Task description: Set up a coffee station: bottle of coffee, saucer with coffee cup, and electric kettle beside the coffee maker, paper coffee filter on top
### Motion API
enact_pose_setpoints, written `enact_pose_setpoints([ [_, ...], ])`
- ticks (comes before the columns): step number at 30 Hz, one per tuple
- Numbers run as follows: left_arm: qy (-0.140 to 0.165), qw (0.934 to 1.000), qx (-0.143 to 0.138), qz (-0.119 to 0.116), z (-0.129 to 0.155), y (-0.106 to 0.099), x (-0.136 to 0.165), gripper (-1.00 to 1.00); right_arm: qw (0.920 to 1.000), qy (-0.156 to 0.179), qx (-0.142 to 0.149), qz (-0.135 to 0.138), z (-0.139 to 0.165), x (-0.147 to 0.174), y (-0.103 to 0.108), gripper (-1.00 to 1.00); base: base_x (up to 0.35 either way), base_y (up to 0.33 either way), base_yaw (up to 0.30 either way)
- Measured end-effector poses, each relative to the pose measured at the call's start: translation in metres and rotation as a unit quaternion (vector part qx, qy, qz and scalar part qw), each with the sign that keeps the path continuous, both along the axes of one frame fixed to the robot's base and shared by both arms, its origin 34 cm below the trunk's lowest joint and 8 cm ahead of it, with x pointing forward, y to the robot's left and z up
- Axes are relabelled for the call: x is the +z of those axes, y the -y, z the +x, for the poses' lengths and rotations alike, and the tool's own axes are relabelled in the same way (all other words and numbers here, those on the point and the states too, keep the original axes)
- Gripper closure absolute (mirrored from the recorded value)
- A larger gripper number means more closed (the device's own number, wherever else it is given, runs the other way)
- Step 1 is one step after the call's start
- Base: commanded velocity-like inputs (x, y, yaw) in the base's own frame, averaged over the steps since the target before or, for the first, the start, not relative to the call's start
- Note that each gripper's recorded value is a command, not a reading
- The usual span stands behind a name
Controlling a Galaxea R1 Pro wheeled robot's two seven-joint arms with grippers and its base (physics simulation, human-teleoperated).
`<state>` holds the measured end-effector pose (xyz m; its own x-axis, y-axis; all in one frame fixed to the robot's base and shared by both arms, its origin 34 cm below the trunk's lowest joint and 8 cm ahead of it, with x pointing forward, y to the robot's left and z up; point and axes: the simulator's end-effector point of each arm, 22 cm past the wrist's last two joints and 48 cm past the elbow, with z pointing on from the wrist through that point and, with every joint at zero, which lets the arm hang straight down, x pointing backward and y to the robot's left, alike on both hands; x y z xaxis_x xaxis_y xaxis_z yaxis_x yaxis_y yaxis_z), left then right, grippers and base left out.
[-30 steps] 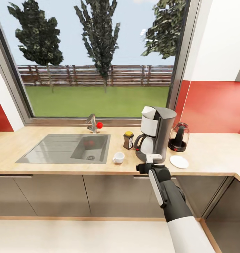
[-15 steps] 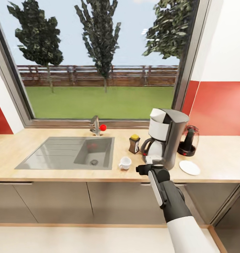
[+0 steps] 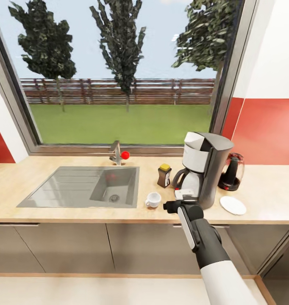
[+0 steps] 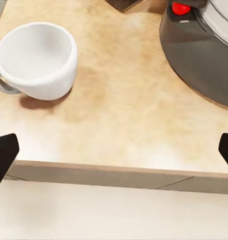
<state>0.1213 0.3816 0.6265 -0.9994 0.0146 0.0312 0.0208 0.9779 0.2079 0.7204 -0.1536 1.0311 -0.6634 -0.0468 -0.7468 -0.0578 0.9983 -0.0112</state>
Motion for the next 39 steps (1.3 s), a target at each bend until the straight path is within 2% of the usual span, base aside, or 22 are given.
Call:
enact_pose_setpoints([
  [11, 0.000, 1.0000, 0.000, 0.000, 0.0001, 0.0008, -0.0002, -1.00, 1.0000, 0.000, 0.000, 0.001, 0.0005, -0.0005, 0.0002, -1.00, 0.092, 0.016, 0.000],
  [20, -0.001, 1.0000, 0.000, 0.001, -0.0005, -0.0002, 0.0000, -1.00, 1.0000, -0.001, 0.000, 0.001, 0.0002, -0.0009, 0.0000, -1.00, 0.237, 0.070, 0.000],
  [39, -0.001, 1.0000, 0.002, 0.001, -0.0006, -0.0006, 0.0000, -1.00, 1.0000, -0.001, 0.000, 0.001, 0.0005, -0.0015, 0.0000, -1.00, 0.021, 0.022, 0.000],
])
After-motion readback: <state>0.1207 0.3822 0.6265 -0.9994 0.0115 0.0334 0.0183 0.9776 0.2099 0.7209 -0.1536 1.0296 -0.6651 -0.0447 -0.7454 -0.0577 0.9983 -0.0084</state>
